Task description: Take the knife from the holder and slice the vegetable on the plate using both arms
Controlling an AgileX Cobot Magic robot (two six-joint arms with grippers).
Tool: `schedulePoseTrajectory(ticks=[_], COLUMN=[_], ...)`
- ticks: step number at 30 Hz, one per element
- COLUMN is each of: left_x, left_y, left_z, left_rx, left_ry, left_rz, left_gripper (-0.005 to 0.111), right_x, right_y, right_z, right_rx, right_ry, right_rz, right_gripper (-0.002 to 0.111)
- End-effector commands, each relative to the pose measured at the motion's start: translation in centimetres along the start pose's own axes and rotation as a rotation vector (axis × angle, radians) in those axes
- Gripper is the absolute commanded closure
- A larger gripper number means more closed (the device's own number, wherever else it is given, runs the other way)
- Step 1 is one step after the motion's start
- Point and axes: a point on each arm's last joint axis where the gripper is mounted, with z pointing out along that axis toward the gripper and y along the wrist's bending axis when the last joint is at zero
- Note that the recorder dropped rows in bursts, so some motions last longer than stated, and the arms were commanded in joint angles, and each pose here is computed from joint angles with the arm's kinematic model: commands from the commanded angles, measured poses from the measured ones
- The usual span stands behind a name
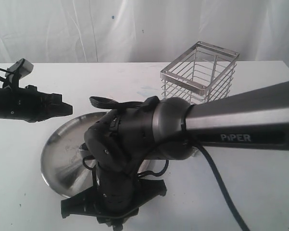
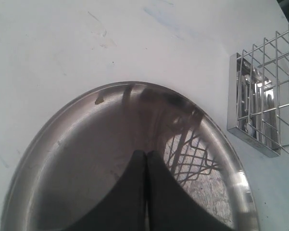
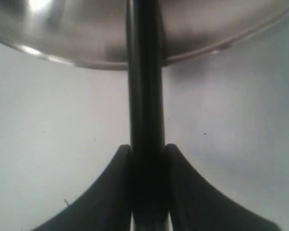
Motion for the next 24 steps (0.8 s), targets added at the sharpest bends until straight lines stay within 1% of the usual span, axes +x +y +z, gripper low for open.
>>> schedulePoseTrajectory(ticks=[1, 7, 10, 13, 16, 19, 21, 24], left_x=[0.0, 0.0, 0.0, 0.0, 0.0, 0.0, 0.0, 0.1], left_y=[-0.3, -0.3, -0.3, -0.3, -0.3, -0.3, -0.3, -0.2], left_z=[-0.3, -0.3, -0.3, -0.3, -0.3, -0.3, -0.3, -0.2], left_rx=[0.018, 0.016, 0.016, 0.016, 0.016, 0.016, 0.016, 0.016], left_ry=[-0.004, -0.004, -0.004, -0.004, -0.004, -0.004, -0.004, 0.002], left_rz=[-0.010, -0.008, -0.006, -0.006, -0.006, -0.006, -0.006, -0.007], left_gripper=[0.107, 0.107, 0.107, 0.107, 0.107, 0.107, 0.107, 0.107], right_x=[-0.4, -0.2, 0.3, 1.9, 4.2, 5.4, 5.9, 6.2], right_y=[-0.3, -0.3, -0.4, 0.1, 1.5, 2.6, 2.9, 2.5], right_z=[-0.4, -2.7, -3.7, -4.6, -5.5, -5.6, -5.3, -4.5], right_rx=[0.001, -0.028, -0.020, 0.006, 0.037, 0.080, 0.097, 0.134], right_ry=[-0.033, -0.066, -0.051, -0.006, 0.006, -0.056, -0.064, -0.078], right_rz=[-0.033, -0.034, -0.020, -0.058, -0.092, -0.074, -0.057, 0.010], right_gripper=[0.108, 0.108, 0.108, 0.108, 0.108, 0.108, 0.108, 0.108])
